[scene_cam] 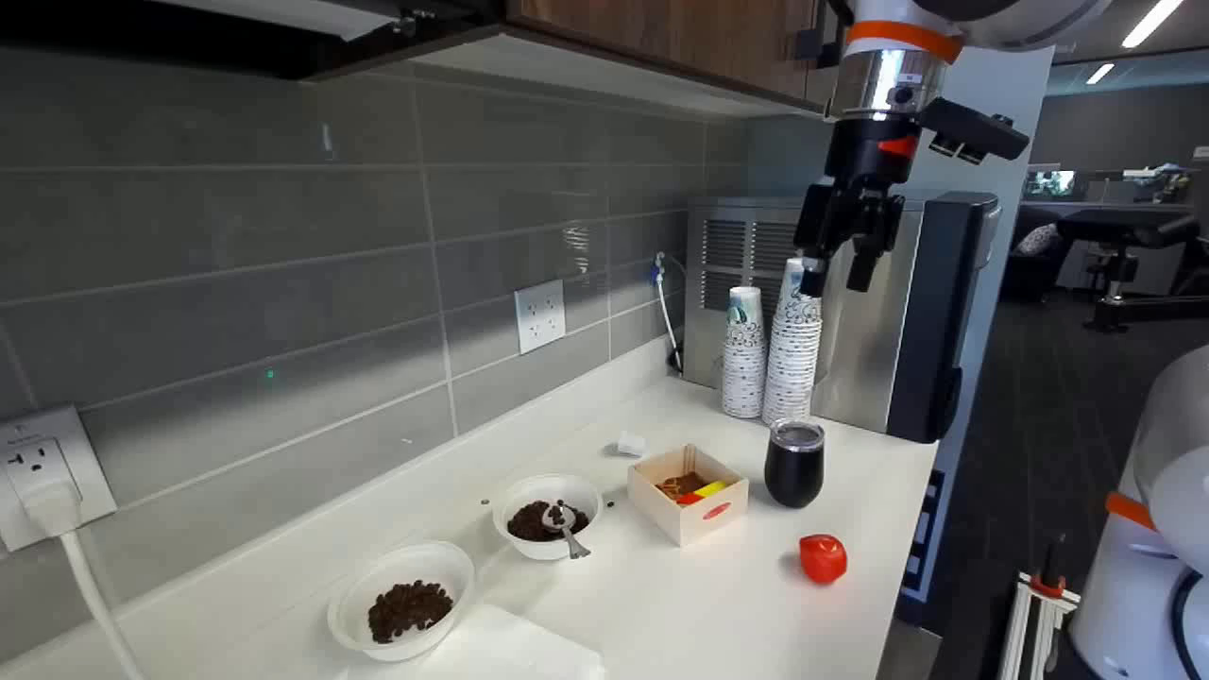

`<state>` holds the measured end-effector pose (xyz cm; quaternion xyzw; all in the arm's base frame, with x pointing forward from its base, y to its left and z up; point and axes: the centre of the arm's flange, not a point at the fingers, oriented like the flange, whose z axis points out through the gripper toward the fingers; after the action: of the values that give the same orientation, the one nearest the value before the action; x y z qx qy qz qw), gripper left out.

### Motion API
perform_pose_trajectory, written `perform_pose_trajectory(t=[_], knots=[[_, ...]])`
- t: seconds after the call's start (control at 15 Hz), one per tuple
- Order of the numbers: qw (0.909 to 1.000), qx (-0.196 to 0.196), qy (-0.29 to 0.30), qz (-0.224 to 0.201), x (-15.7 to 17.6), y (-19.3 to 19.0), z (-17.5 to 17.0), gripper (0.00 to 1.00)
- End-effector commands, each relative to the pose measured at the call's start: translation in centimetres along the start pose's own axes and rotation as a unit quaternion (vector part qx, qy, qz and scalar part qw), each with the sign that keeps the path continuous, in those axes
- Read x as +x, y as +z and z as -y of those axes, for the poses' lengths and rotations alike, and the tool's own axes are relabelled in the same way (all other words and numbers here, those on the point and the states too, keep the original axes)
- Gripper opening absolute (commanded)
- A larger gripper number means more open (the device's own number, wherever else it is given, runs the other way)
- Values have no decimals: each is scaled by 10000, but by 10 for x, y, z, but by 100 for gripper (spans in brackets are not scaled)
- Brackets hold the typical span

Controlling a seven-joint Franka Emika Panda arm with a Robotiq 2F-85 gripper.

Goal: Pick up the coffee pod from the counter and put it in the box.

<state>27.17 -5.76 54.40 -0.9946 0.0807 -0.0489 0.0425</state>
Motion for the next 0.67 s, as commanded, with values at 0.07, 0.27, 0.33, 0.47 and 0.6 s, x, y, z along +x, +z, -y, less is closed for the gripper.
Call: perform_pose_trajectory(t=[0.07, 0.27, 0.33, 0.47, 0.6], knots=[[10000, 26, 69, 54, 8, 7, -3, 100], [9996, 83, 192, 205, 28, 29, -15, 100], [9992, 108, 263, 273, 36, 41, -21, 100], [9990, 140, 337, 266, 52, 63, -32, 100], [9994, 150, 244, 217, 74, 89, -42, 100]])
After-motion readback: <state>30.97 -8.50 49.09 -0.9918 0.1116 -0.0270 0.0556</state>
